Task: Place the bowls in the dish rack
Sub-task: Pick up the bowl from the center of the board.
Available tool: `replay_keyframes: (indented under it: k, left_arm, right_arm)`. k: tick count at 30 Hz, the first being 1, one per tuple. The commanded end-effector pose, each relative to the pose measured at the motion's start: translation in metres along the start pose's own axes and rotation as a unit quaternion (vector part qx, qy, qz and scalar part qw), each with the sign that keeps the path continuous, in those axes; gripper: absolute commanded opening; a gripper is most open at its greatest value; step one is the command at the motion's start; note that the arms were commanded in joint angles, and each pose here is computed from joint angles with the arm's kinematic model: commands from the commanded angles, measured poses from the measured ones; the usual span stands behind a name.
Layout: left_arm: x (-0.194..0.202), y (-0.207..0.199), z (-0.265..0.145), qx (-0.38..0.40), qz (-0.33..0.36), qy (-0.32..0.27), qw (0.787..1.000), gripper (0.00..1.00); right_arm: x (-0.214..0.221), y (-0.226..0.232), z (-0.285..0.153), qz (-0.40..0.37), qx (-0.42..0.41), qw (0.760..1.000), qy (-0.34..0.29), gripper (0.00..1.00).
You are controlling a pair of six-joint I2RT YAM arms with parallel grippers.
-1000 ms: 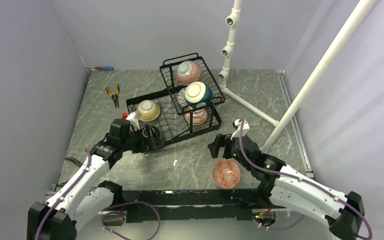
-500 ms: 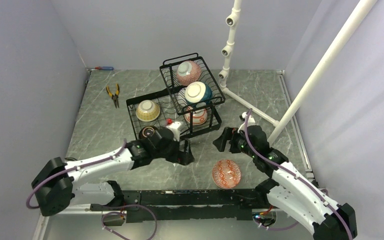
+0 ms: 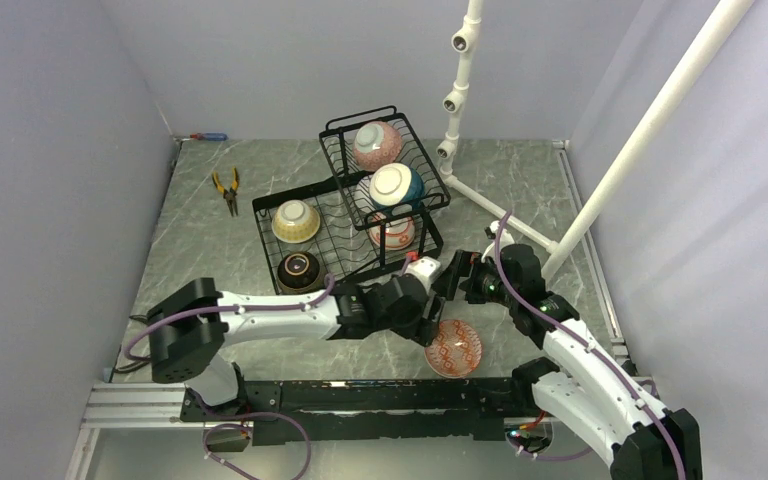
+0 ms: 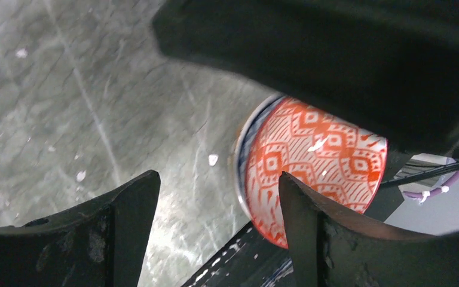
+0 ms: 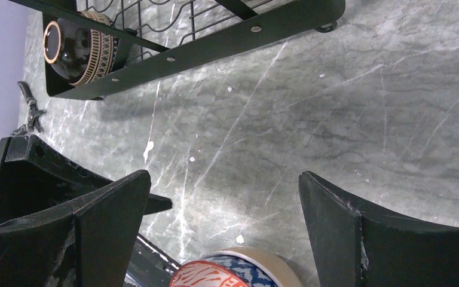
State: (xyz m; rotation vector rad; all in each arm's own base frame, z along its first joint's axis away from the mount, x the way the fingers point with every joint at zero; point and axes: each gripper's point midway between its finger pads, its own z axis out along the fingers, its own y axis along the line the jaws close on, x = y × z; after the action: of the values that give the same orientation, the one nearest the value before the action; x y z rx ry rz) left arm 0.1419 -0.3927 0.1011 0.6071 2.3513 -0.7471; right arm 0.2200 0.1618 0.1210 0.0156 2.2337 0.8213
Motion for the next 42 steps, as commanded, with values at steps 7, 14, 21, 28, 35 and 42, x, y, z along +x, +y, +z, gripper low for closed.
replay_keyframes:
  k: [7, 14, 21, 28, 35, 42]
  left_arm:
    - [-0.01, -0.013, 0.022, -0.015, 0.056, 0.017, 0.998, 0.62]
    - [-0.007, -0.018, 0.031, -0.007, 0.074, 0.024, 0.997, 0.54]
    - [-0.003, -0.023, 0.034, 0.007, 0.082, 0.027, 0.996, 0.45]
    - [-0.001, -0.028, 0.035, 0.024, 0.089, 0.025, 0.995, 0.62]
    - [0.015, -0.025, 0.046, 0.019, 0.096, 0.047, 0.994, 0.54]
    - [0.016, -0.033, 0.047, 0.028, 0.113, 0.042, 0.992, 0.4]
  right_arm:
    - [-0.009, 0.009, -0.002, -0.011, -0.025, 1.0, 0.001, 0.98]
    - [-0.017, 0.009, -0.005, -0.021, -0.017, 1.0, -0.003, 0.98]
    - [-0.023, 0.01, -0.008, -0.026, -0.014, 1.0, -0.008, 0.98]
    - [-0.027, 0.01, -0.011, -0.032, -0.007, 0.999, -0.011, 0.98]
    - [-0.026, 0.008, -0.009, -0.029, -0.004, 1.0, -0.01, 0.97]
    - [-0.027, 0.006, -0.01, -0.033, 0.004, 0.999, -0.013, 0.98]
